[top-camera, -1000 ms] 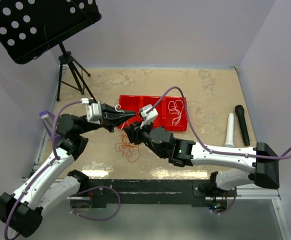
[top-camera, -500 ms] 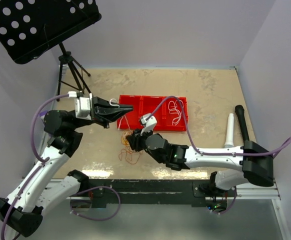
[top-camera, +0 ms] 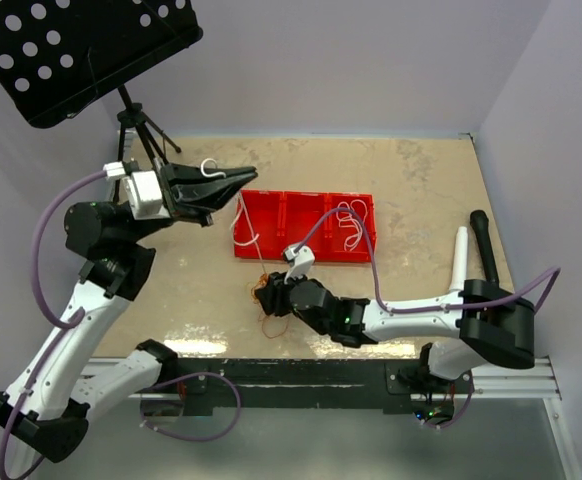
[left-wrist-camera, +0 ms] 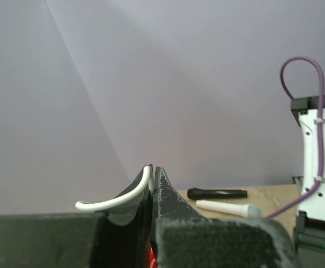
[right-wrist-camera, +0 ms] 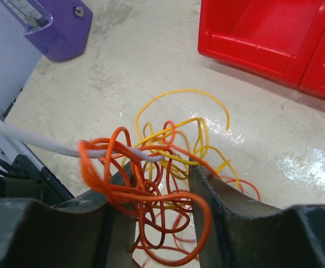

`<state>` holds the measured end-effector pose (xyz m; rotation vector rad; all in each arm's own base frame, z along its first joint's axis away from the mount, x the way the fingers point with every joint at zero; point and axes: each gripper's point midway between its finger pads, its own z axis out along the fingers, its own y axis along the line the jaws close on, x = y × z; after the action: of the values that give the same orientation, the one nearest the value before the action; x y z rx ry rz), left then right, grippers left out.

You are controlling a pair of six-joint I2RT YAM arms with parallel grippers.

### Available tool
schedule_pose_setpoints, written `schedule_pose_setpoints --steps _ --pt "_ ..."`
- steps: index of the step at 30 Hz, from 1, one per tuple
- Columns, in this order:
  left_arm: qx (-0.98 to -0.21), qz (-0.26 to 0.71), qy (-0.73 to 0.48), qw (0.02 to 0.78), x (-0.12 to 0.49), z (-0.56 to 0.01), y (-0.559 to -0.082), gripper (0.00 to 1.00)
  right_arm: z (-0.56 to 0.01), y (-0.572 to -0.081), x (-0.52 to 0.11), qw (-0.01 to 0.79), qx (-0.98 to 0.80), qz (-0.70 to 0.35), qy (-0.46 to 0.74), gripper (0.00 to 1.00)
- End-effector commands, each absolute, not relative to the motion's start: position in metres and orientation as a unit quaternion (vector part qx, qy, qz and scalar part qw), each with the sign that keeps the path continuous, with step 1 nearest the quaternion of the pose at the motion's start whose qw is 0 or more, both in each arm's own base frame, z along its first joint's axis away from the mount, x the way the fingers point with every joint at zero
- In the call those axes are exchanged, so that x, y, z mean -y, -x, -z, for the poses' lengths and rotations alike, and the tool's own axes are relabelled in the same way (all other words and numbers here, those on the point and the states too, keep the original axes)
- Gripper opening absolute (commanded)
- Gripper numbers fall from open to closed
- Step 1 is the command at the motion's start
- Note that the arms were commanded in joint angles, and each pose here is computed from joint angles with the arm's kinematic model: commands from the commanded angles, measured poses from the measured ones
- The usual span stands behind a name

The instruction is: Untangle the cables

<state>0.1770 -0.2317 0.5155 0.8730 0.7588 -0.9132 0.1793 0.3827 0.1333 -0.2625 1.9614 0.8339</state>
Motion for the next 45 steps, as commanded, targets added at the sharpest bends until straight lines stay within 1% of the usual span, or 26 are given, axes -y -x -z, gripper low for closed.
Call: schedule_pose_setpoints --steps 1,9,14,17,20,22,24,29,34,40,45 --pt "-0.244 0.331 -0.34 0.846 0.198 -0.607 -0.168 0.0 -0.099 -0.172 -0.375 0.447 -0.827 -0.324 0.108 0.45" --pt "-0.183 0.292 -0.325 0.881 0.182 -0.66 -0.15 0.0 -0.078 -0.167 -0.375 0.431 -0.837 -0.32 0.108 0.47" --pt "-0.163 0.275 -0.321 0.891 0.175 -0.678 -0.141 0.0 -0.06 -0.163 -0.372 0.418 -0.846 -0.313 0.106 0.43" --pt "-0.166 0.273 -0.326 0.89 0.176 -0.681 -0.14 0.0 -0.054 -0.157 -0.374 0.41 -0.849 -0.314 0.109 0.48" --pt "-0.187 0.281 -0.338 0.878 0.181 -0.669 -0.144 0.0 -0.062 -0.153 -0.378 0.412 -0.848 -0.314 0.114 0.59" --pt "-0.204 0.286 -0.342 0.872 0.184 -0.655 -0.149 0.0 -0.081 -0.153 -0.382 0.421 -0.843 -0.315 0.117 0.7" --pt "-0.225 0.292 -0.343 0.864 0.187 -0.637 -0.156 0.0 -0.108 -0.151 -0.387 0.436 -0.833 -0.321 0.119 0.76" --pt "-0.273 0.289 -0.349 0.849 0.193 -0.594 -0.175 0.0 -0.182 -0.15 -0.385 0.469 -0.798 -0.359 0.117 0.87" --pt "-0.306 0.28 -0.359 0.836 0.198 -0.563 -0.188 0.0 -0.243 -0.148 -0.373 0.503 -0.763 -0.387 0.122 0.92" --pt "-0.341 0.301 -0.366 0.812 0.203 -0.527 -0.192 0.0 -0.317 -0.149 -0.358 0.553 -0.718 -0.402 0.132 0.92" --pt "-0.359 0.338 -0.384 0.781 0.213 -0.508 -0.187 0.0 -0.349 -0.16 -0.354 0.599 -0.692 -0.378 0.139 0.95"
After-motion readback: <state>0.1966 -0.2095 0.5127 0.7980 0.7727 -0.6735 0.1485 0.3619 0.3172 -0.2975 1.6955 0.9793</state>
